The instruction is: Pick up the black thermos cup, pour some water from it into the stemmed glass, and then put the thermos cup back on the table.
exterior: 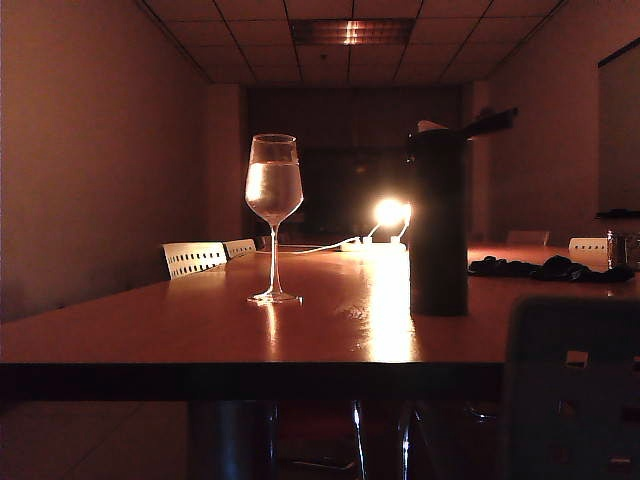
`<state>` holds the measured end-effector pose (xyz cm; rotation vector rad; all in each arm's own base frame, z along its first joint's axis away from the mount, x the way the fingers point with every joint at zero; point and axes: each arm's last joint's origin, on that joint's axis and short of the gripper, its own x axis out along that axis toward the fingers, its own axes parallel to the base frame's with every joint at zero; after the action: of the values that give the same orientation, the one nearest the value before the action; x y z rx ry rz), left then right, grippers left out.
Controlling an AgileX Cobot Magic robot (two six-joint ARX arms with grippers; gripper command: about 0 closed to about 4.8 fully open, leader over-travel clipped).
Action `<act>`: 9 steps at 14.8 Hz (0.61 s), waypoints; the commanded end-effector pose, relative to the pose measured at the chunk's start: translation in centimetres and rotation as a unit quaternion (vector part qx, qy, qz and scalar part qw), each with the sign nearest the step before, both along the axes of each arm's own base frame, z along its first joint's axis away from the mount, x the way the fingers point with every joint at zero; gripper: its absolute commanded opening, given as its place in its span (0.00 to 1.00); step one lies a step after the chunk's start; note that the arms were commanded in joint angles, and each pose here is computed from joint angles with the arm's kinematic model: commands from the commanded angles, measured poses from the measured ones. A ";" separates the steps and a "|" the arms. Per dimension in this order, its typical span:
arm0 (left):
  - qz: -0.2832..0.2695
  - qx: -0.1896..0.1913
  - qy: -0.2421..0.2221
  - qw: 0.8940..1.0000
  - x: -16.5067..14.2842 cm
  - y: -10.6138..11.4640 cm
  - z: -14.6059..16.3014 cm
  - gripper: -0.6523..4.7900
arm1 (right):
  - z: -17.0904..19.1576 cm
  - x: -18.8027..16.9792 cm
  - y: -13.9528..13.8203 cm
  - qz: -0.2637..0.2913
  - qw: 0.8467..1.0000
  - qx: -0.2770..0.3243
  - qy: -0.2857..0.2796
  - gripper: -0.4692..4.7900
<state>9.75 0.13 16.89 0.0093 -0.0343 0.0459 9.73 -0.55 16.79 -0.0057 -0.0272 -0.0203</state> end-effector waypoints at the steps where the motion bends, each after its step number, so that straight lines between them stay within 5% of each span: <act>1: 0.001 0.003 -0.003 1.000 0.0 0.0 0.1 0.11 | 0.0 0.0 0.0 -0.004 1.000 0.002 -0.004 0.10; 5: 0.001 -0.002 -0.003 1.000 0.0 0.0 0.1 0.11 | -0.1 0.0 0.0 -0.003 1.000 0.002 0.002 0.12; 6: 0.001 -0.002 -0.004 1.000 0.0 0.0 0.1 0.14 | 0.0 0.0 0.0 -0.001 1.000 0.002 -0.001 0.26; 8: -0.001 -0.038 -0.009 0.999 0.0 0.0 0.2 0.83 | 0.9 -0.2 0.0 -0.001 1.000 0.015 -0.017 0.95; 9: -0.006 -0.057 -0.017 0.998 0.0 0.0 0.4 1.00 | 1.7 -0.3 0.0 0.002 0.999 0.014 -0.028 0.99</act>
<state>9.75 0.13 16.90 -0.0628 -0.0371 0.0447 9.58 -0.54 17.40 0.0175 -0.0293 -0.0222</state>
